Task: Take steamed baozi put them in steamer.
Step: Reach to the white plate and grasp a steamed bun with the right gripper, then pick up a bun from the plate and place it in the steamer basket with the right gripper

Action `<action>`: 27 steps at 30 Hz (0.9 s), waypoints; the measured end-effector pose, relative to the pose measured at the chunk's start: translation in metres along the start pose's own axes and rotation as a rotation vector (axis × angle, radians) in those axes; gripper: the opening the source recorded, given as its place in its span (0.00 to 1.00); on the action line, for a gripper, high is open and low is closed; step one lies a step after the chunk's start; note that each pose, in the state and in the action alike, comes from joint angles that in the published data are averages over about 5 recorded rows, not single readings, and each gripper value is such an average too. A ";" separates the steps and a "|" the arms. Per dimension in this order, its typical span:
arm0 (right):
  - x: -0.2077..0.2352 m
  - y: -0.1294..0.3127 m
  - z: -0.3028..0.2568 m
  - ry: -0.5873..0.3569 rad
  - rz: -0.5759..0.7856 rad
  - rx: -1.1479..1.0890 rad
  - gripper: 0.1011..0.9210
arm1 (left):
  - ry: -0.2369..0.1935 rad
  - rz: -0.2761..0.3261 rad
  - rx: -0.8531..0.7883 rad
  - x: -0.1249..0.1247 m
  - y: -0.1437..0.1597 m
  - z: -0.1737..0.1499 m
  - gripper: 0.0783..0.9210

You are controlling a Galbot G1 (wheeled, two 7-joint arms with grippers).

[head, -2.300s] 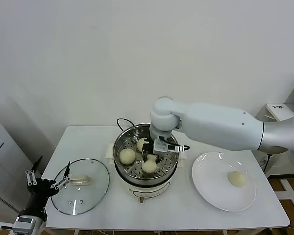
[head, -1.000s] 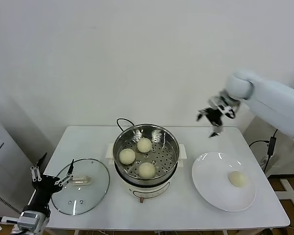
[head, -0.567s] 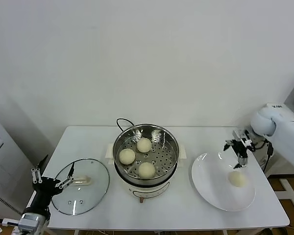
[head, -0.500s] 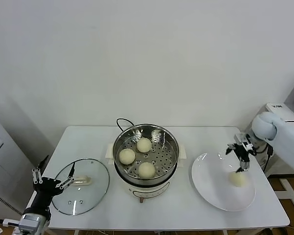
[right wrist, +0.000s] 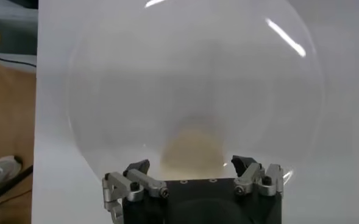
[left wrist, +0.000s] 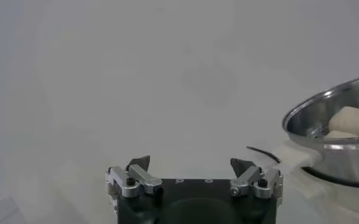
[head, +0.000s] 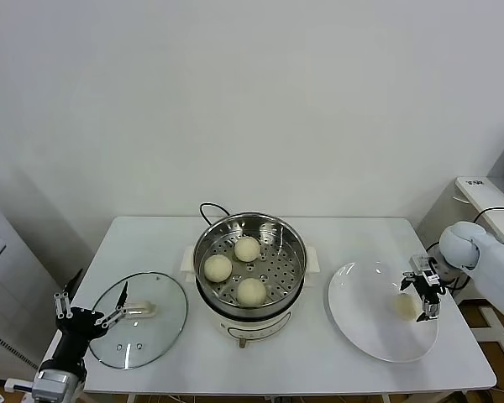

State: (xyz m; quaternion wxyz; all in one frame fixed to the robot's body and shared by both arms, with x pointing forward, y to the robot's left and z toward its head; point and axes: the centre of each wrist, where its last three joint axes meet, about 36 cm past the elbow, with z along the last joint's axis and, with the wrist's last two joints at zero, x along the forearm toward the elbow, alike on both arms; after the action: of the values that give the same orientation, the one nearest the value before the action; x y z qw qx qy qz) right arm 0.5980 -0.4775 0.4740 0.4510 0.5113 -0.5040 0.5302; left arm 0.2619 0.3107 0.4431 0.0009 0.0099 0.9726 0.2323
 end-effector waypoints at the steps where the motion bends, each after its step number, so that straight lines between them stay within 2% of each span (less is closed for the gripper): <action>1: -0.002 0.000 0.000 0.002 0.001 0.001 0.80 | 0.000 0.000 0.000 0.000 0.000 0.000 0.88; 9: -0.013 0.003 -0.002 0.008 0.011 0.005 0.58 | 0.002 0.000 -0.005 0.001 0.001 0.000 0.88; 15: -0.002 0.000 -0.005 0.000 0.022 0.008 0.40 | 0.001 -0.003 -0.006 0.001 0.003 0.001 0.88; 21: 0.039 -0.025 -0.020 -0.055 0.061 0.014 0.36 | -0.005 -0.002 -0.006 -0.001 0.003 -0.001 0.88; 27: 0.114 -0.074 -0.065 -0.158 0.131 0.036 0.35 | -0.011 -0.002 -0.006 -0.001 0.003 -0.003 0.88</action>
State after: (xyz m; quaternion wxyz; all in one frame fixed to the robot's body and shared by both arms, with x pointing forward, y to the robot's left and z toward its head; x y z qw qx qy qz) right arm 0.6583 -0.4105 0.5949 0.3650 0.5256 -0.5607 0.5254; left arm 0.2633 0.3120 0.4469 0.0066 0.0105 0.9719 0.2349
